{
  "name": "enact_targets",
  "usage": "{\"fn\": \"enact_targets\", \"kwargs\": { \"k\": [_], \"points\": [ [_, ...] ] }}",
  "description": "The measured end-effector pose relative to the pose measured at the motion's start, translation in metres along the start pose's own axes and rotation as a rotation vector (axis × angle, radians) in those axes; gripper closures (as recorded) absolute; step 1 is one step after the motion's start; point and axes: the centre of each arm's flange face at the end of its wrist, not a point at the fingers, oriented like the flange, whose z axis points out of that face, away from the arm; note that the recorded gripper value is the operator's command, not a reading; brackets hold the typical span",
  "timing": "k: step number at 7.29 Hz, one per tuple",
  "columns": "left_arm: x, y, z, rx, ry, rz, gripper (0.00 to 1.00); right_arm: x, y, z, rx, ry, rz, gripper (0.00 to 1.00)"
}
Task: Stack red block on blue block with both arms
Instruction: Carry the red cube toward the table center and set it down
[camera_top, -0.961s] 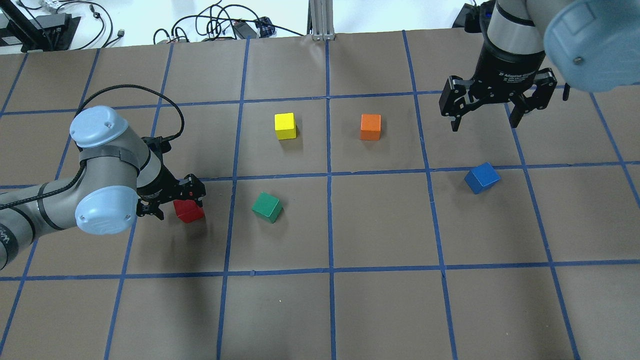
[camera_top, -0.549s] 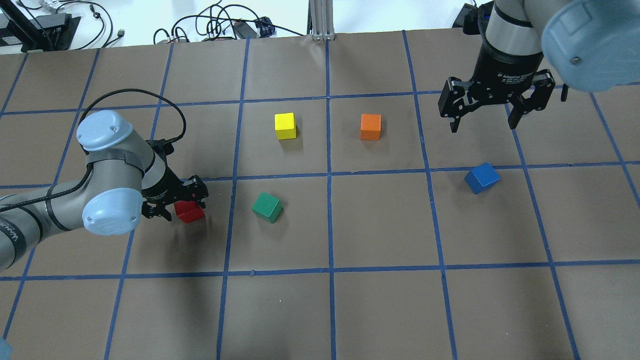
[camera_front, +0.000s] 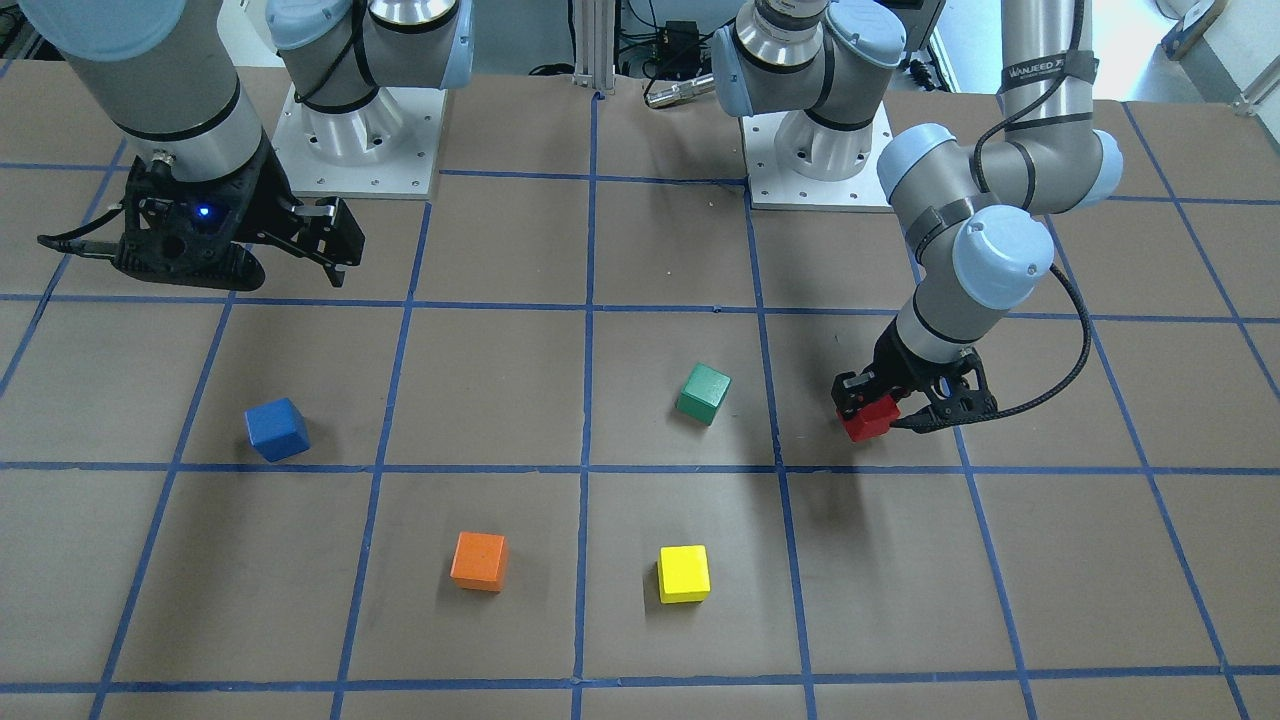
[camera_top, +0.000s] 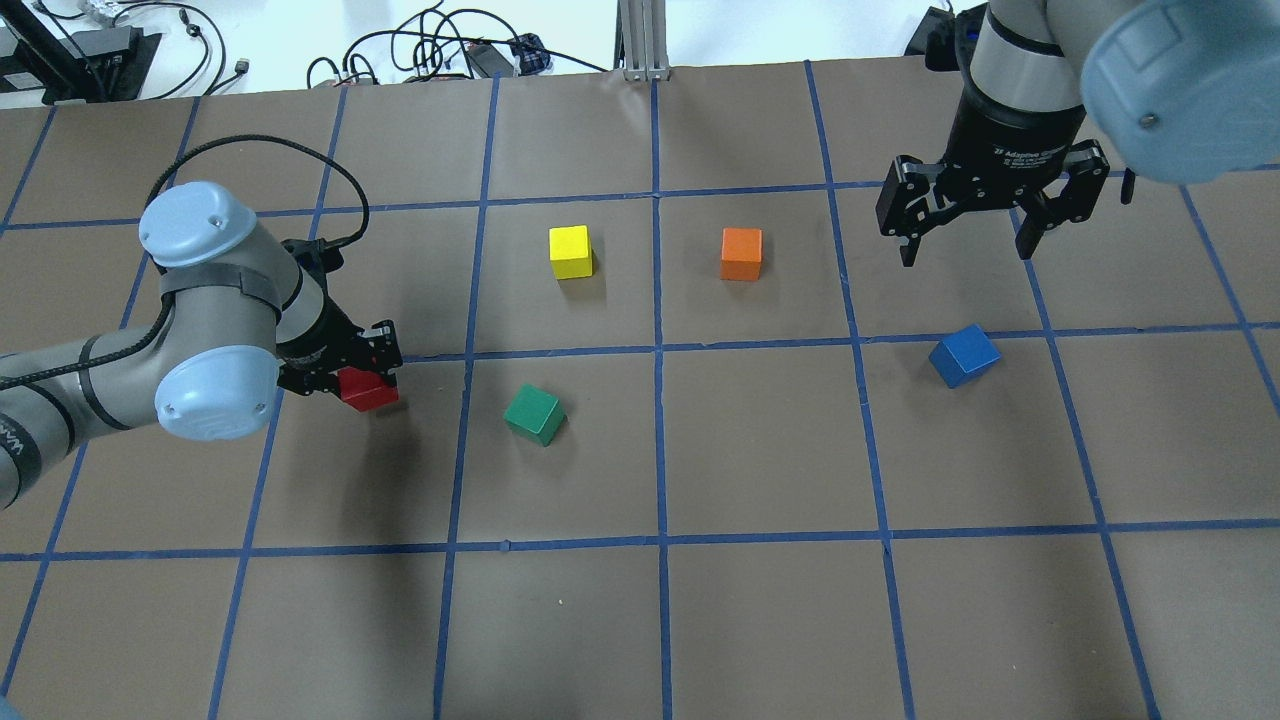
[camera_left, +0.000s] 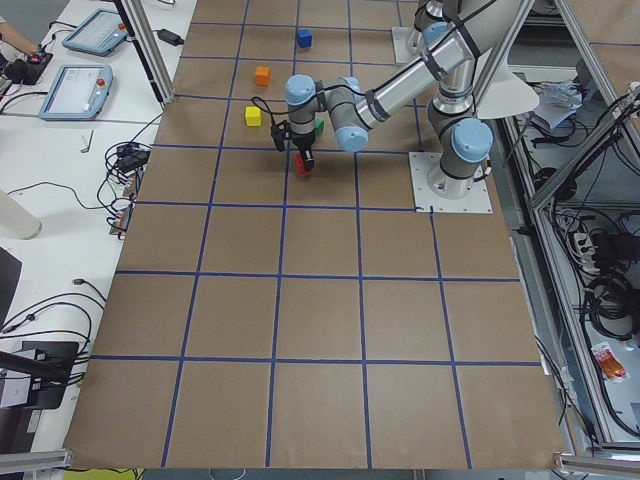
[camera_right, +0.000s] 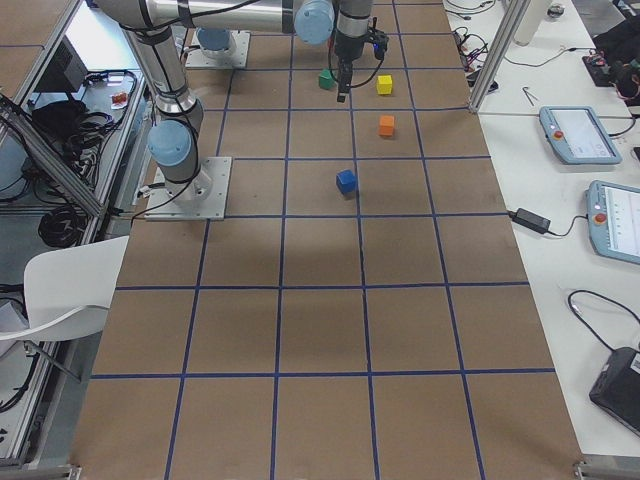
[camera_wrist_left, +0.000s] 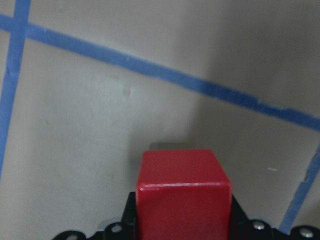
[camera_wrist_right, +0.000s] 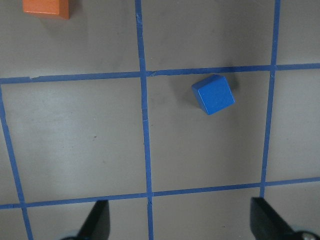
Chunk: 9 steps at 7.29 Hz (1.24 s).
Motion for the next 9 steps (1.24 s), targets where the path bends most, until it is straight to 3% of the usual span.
{"fn": "enact_targets", "kwargs": {
  "k": [3,4,6,9],
  "points": [
    [0.144,0.006,-0.055,0.059,0.01,0.255,0.85,0.0,0.0,0.0,0.0,-0.001,0.0,0.0],
    [0.196,0.015,-0.061,0.068,0.021,0.284,0.85,-0.001,0.001,-0.001,0.001,-0.004,0.0,0.0],
    [0.28,0.039,-0.047,0.065,0.035,0.276,0.85,-0.003,0.002,-0.002,0.005,-0.014,-0.001,0.0],
    [0.324,0.056,0.0,0.05,0.025,0.242,0.84,-0.002,0.0,-0.002,0.006,-0.017,0.0,0.0]
  ]
}}
